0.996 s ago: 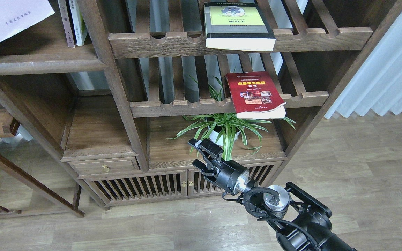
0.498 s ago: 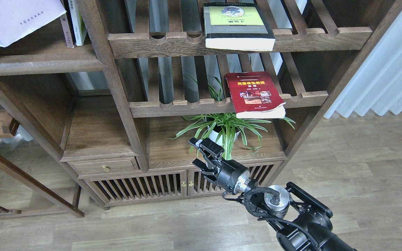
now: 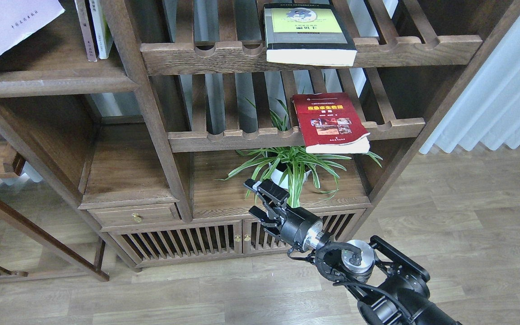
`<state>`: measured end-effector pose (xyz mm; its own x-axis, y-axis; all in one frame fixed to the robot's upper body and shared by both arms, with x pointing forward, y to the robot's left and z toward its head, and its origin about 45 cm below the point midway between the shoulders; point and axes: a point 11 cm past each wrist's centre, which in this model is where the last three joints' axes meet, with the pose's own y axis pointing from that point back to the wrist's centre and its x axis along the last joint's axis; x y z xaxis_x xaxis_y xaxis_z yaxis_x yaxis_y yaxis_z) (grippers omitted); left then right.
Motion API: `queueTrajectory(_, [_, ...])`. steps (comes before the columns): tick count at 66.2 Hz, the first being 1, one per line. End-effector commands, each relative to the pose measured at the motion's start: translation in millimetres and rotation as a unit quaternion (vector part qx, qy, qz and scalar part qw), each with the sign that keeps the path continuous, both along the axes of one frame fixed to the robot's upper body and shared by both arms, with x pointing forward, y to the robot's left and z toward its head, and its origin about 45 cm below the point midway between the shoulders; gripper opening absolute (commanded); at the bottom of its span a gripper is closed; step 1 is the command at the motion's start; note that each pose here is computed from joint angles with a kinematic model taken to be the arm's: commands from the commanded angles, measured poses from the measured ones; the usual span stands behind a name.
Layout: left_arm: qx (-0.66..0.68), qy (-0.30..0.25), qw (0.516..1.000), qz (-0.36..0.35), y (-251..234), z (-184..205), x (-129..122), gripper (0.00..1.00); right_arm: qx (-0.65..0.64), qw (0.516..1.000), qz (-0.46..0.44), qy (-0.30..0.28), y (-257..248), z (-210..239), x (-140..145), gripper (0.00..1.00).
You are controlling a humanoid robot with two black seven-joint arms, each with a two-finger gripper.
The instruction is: Organize books on shelf
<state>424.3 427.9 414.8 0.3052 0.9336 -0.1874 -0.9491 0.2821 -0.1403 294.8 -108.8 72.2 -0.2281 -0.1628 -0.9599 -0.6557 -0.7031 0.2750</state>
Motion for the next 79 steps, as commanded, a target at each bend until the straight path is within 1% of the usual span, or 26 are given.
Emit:
queueTrajectory(1, [-0.017, -0.003, 1.000, 0.023, -4, -9, 6, 0.00, 0.001, 1.000, -0.001, -0.001, 0, 1, 0, 0.99])
queueTrajectory(7, [-0.027, -0.005, 0.999, 0.030, -18, -21, 14, 0.00, 0.002, 1.000, 0.000, -0.001, 0, 1, 0, 0.99])
queueTrajectory(21, [-0.016, -0.006, 0.999, 0.038, -16, -21, 20, 0.00, 0.002, 1.000, -0.002, 0.000, -1, 0, -1, 0.99])
queueTrajectory(29, [-0.007, -0.024, 0.999, 0.046, -15, -15, 26, 0.00, 0.001, 1.000, -0.003, 0.002, -1, -1, -1, 0.99])
queueTrajectory(44, [-0.035, -0.050, 0.997, 0.056, -27, -28, 38, 0.00, 0.002, 1.000, -0.003, 0.001, -1, 0, -1, 0.99])
queueTrajectory(56, [-0.004, -0.044, 0.998, 0.049, -39, -25, 51, 0.01, 0.002, 1.000, -0.004, 0.001, -2, -1, -1, 0.99])
queueTrajectory(79, [0.019, -0.033, 0.998, 0.043, -34, -37, 52, 0.03, 0.002, 1.000, -0.005, 0.000, -2, 0, 0, 0.99])
